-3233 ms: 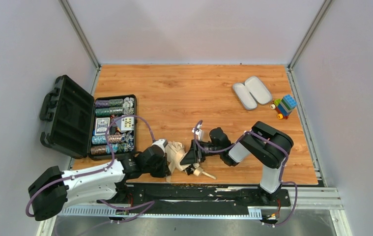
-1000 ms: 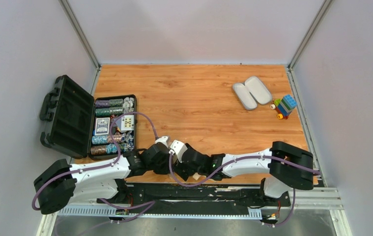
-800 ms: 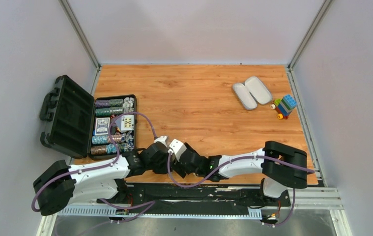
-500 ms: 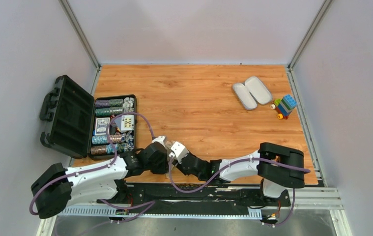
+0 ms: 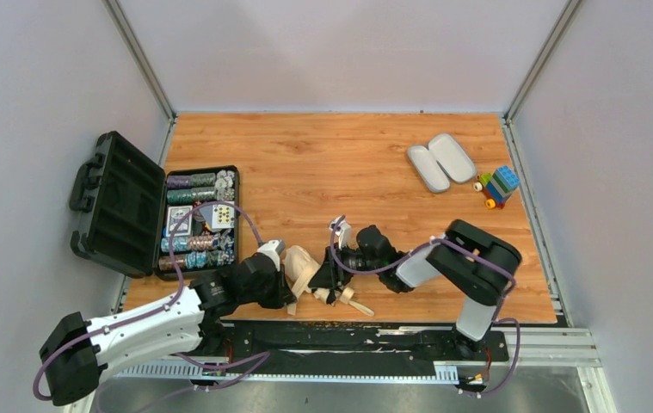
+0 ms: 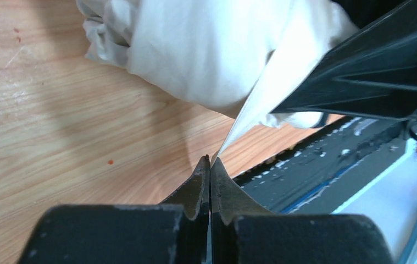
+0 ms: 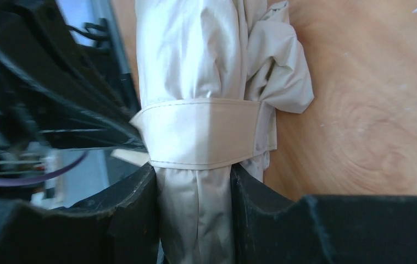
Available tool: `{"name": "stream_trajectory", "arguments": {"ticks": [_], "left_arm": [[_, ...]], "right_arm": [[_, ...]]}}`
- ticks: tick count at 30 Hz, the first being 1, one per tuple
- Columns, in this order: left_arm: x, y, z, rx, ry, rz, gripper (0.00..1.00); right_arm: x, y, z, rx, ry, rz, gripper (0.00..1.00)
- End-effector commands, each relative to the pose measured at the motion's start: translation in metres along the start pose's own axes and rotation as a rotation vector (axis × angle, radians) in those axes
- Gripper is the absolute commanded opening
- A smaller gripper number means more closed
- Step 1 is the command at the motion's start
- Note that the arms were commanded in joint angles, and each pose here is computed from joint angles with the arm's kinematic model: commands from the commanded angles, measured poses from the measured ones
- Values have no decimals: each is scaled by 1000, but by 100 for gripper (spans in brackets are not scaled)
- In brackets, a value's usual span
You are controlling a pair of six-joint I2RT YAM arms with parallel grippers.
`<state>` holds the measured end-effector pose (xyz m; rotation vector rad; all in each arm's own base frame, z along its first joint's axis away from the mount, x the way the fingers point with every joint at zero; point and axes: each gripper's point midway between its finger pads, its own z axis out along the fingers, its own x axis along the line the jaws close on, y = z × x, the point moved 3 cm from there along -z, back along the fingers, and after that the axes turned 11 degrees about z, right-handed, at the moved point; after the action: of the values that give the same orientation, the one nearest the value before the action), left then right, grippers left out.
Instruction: Put away the umbrella
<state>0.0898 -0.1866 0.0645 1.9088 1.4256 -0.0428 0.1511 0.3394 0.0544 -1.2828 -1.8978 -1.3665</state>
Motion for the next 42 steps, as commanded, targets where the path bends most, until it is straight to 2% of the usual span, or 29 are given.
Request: {"name": "stream_trajectory", "arguments": {"ticks": [1,4,7,8,11,14,17,20,26,30,33,37,42], "left_arm": [[28,-40,6,161,116,15,0],[45,-51,15,189,203,30,0],[54,-55,20,198,244,37,0],[55,-55,22,196,242,39,0],[56,-54,24,180,245,36,0],[53,-45,25,142,247,40,0],[49,-37,24,118,244,38,0],[48,-34,25,117,250,43,0],[46,-34,30,127,239,35,0],[43,-31,30,127,238,42,0],[42,-29,29,123,237,44,0],[42,-31,30,127,233,39,0],[43,-33,29,131,233,35,0]], "right_arm": [[4,-23,-8,146,197,373,0],[-19,-43,-7,189,144,431,0],[-39,-57,-9,202,36,404,0],[-43,-60,-12,211,-1,404,4],[-44,-56,-17,216,-68,358,26],[-40,-44,-22,203,-125,292,37],[-30,-31,-28,200,-150,231,56],[-17,-16,-34,193,-168,165,67],[8,17,-62,114,-273,30,74],[37,28,-67,26,-336,-211,77],[57,27,-65,-43,-355,-378,78],[62,21,-58,-104,-404,-553,79],[65,-2,-41,-82,-451,-764,85]]}}
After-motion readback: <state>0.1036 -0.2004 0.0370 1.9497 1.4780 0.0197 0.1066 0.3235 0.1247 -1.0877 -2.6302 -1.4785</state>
